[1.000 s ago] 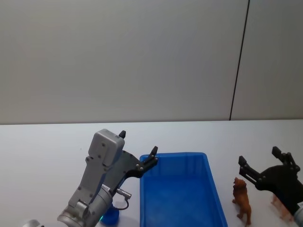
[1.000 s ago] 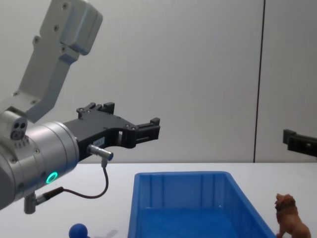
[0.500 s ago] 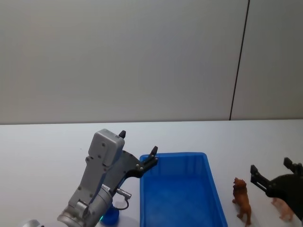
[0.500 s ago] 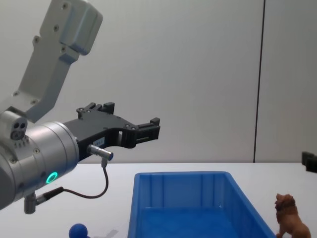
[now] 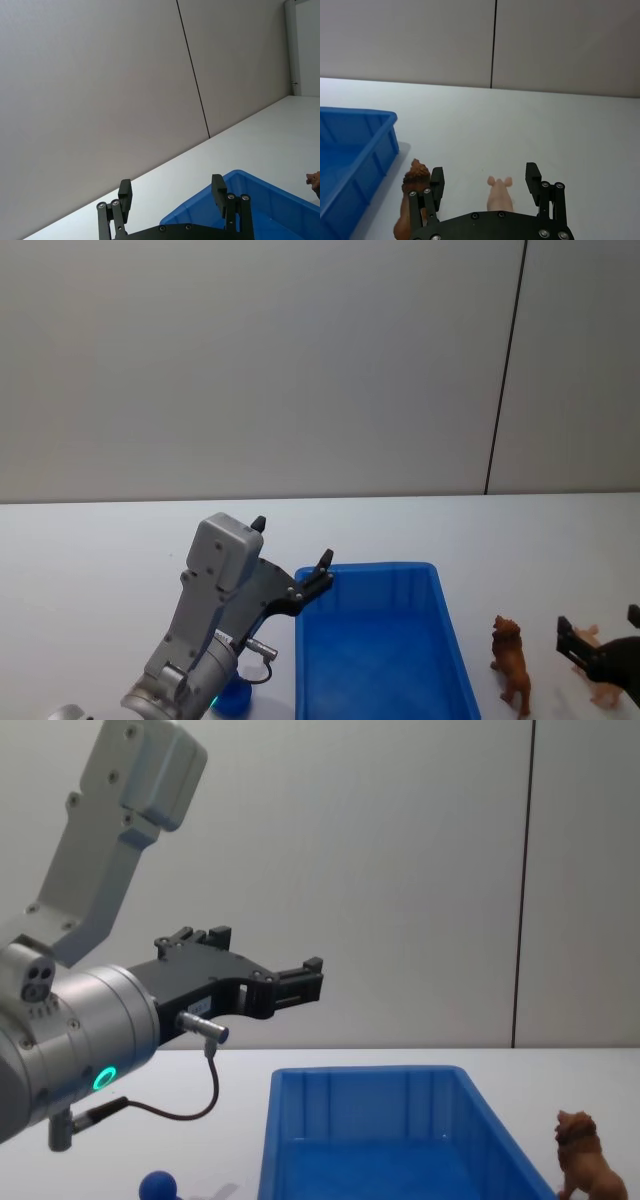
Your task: Pick up the two dolls from the table and place them into the box.
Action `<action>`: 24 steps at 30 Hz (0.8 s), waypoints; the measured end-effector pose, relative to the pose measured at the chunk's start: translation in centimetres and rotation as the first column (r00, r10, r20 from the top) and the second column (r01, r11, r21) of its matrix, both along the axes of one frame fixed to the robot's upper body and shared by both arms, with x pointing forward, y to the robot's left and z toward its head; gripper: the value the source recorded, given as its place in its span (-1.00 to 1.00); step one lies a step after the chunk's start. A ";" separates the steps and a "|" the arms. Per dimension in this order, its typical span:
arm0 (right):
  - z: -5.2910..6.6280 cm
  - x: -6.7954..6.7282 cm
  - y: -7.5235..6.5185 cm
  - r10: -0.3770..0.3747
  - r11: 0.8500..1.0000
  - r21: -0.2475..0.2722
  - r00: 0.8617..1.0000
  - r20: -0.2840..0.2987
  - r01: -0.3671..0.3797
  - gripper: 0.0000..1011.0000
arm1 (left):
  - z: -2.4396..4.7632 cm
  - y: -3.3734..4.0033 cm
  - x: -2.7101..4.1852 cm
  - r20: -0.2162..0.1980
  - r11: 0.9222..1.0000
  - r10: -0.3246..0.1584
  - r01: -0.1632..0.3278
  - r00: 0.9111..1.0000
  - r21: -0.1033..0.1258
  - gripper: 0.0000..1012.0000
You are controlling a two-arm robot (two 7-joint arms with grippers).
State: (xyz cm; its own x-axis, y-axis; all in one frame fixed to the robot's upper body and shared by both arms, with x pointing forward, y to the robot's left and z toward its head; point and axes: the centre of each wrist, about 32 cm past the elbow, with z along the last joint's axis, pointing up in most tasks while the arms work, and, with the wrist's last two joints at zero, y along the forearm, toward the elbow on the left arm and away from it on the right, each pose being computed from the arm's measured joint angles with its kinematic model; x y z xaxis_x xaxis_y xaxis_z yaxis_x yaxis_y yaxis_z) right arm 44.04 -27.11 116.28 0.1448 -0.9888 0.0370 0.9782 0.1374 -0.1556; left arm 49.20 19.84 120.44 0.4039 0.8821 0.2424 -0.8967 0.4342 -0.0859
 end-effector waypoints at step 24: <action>-3.2 0.4 -1.2 -0.055 0.998 -0.007 0.992 -0.117 0.055 0.98 | 0.00 0.00 0.00 0.000 1.000 0.000 0.000 1.000 0.000 0.98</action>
